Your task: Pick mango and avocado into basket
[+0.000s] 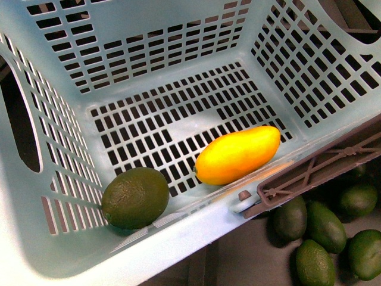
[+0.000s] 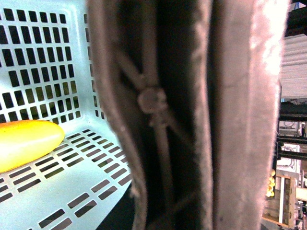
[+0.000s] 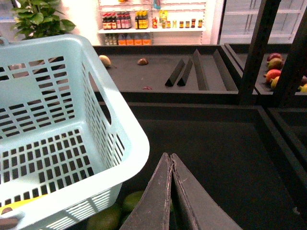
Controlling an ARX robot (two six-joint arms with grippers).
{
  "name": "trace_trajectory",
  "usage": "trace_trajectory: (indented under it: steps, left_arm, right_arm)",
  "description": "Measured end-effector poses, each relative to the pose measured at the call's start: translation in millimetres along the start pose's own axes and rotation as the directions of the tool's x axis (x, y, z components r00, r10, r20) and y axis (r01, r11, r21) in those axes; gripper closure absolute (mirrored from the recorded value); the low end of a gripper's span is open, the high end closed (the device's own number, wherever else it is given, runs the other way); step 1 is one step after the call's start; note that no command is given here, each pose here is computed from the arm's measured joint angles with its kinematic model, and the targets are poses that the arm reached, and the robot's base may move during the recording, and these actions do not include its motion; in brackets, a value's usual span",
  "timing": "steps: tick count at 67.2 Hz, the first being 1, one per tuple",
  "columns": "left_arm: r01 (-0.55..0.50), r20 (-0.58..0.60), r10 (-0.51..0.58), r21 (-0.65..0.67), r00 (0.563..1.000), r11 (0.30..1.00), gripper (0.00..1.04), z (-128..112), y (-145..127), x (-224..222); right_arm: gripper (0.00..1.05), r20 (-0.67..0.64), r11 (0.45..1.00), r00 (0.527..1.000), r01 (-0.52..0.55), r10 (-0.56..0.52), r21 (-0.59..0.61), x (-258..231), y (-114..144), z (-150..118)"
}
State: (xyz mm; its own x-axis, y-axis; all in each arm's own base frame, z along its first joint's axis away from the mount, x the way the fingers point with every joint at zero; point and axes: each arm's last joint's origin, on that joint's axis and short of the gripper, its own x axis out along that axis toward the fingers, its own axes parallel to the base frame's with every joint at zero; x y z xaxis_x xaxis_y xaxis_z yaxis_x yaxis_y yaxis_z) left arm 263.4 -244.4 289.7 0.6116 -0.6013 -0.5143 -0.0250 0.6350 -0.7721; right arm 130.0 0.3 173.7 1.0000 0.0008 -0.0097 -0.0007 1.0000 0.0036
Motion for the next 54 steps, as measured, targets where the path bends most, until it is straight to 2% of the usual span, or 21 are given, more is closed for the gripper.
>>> trace_trajectory:
  steps: [54]
  left_arm:
    - [0.000, 0.000, 0.000, 0.000, 1.000, 1.000, 0.91, 0, 0, 0]
  right_arm:
    - [1.03, 0.028, 1.000, 1.000, -0.003, 0.003, -0.001, -20, 0, -2]
